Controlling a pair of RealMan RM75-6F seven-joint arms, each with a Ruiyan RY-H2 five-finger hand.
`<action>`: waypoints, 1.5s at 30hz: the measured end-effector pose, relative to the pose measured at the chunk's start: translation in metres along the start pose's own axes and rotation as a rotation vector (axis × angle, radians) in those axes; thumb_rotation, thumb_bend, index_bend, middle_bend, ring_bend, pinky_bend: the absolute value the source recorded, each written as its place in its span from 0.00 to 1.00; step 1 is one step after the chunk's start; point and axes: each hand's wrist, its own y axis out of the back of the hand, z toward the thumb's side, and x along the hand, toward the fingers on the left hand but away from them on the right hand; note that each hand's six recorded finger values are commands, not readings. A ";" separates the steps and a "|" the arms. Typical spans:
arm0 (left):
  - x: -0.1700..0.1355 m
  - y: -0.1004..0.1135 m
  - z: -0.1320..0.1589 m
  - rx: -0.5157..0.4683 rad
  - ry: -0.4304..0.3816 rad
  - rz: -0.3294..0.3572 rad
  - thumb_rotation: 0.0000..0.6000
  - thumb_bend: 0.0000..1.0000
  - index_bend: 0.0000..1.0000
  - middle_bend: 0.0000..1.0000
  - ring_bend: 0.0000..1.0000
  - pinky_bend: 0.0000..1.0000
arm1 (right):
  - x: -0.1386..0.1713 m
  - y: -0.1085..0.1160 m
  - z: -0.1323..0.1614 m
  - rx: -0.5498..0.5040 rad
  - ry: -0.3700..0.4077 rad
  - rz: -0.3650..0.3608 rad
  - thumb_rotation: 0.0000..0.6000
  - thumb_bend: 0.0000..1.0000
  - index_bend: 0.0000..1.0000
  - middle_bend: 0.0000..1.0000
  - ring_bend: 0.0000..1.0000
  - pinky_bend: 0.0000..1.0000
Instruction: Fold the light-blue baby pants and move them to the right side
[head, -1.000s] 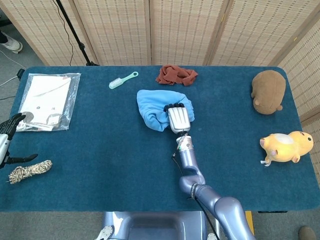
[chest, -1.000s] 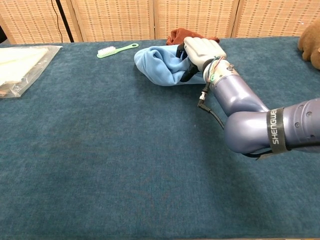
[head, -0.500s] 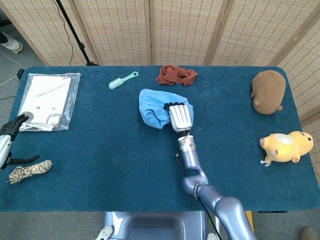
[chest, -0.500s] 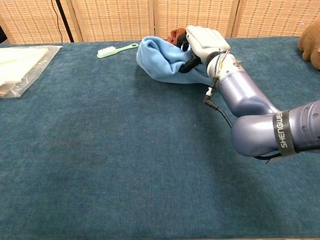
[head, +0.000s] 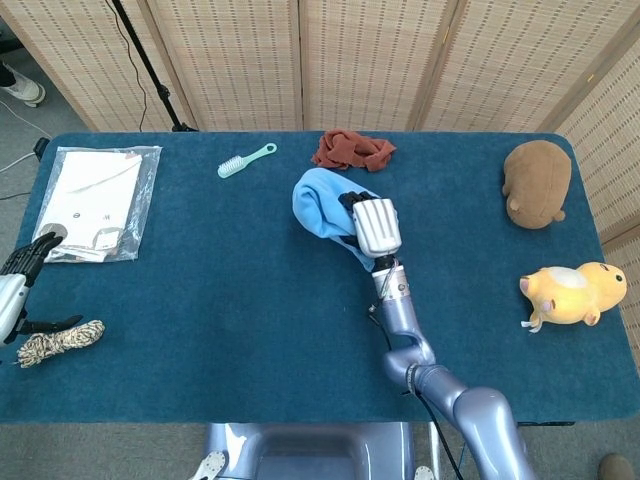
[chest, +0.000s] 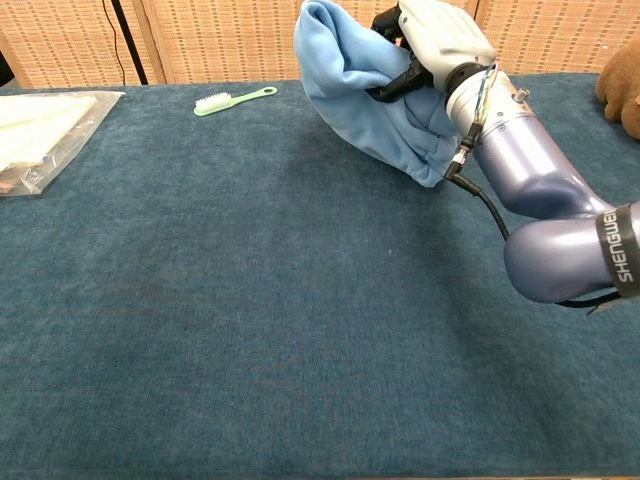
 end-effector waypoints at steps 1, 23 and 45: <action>0.000 0.000 0.000 0.001 -0.001 -0.001 1.00 0.00 0.00 0.00 0.00 0.00 | 0.000 0.003 -0.001 0.003 0.004 -0.008 1.00 1.00 0.54 0.56 0.56 0.88; -0.009 -0.007 0.013 0.022 -0.048 -0.012 1.00 0.00 0.00 0.00 0.00 0.00 | 0.023 0.158 -0.099 0.261 0.083 -0.209 1.00 1.00 0.54 0.56 0.56 0.88; -0.014 -0.009 0.014 0.018 -0.060 -0.019 1.00 0.00 0.00 0.00 0.00 0.00 | 0.073 0.115 -0.192 0.702 0.032 0.078 1.00 1.00 0.54 0.56 0.56 0.88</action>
